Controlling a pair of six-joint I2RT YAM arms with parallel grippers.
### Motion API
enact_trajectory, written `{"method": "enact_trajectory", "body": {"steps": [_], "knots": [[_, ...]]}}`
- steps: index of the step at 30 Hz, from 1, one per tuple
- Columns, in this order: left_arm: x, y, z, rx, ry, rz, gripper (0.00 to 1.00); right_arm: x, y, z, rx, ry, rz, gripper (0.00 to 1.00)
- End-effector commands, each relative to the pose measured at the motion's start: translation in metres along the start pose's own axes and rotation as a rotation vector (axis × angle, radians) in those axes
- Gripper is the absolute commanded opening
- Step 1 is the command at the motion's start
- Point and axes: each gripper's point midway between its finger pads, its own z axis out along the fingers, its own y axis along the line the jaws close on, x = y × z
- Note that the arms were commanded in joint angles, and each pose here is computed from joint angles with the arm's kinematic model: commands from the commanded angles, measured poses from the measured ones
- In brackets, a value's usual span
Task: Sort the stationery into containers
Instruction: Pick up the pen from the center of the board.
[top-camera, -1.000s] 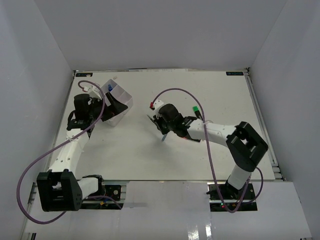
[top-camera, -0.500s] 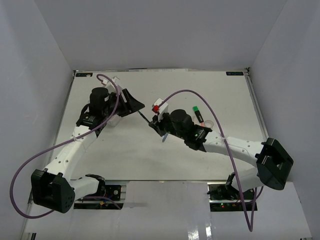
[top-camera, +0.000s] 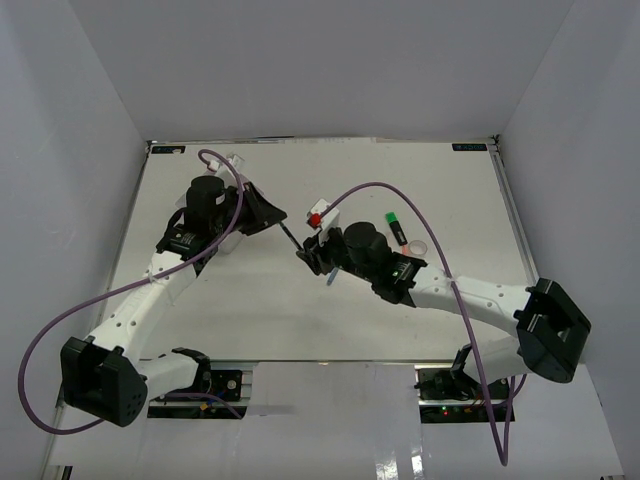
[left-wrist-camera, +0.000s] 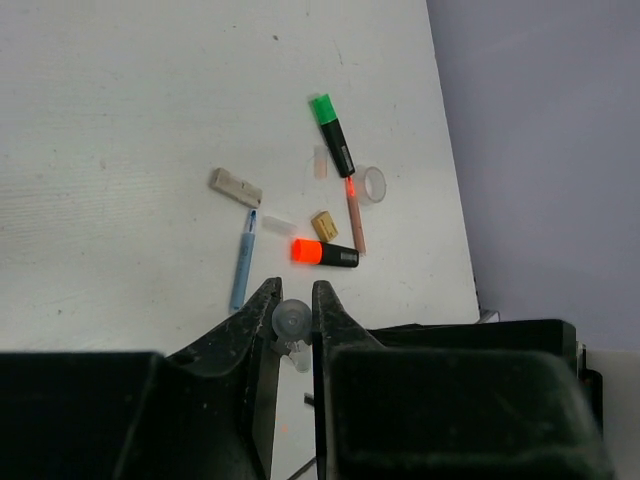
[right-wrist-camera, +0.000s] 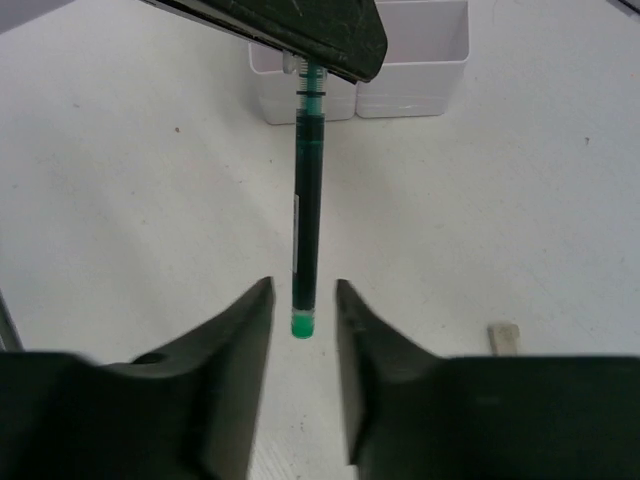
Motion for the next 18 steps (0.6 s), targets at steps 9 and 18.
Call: {"method": "enact_trajectory", "body": {"steps": [9,18], "knots": [[-0.097,0.064,-0.034,-0.43,-0.395,0.143,0.06,-0.002,-0.043,-0.04,0.243,-0.034,-0.001,0.9],[-0.191,0.143,-0.103,-0.678,-0.764,0.053,0.07,0.03,-0.066,-0.076,0.349,-0.014,-0.005,0.9]]}}
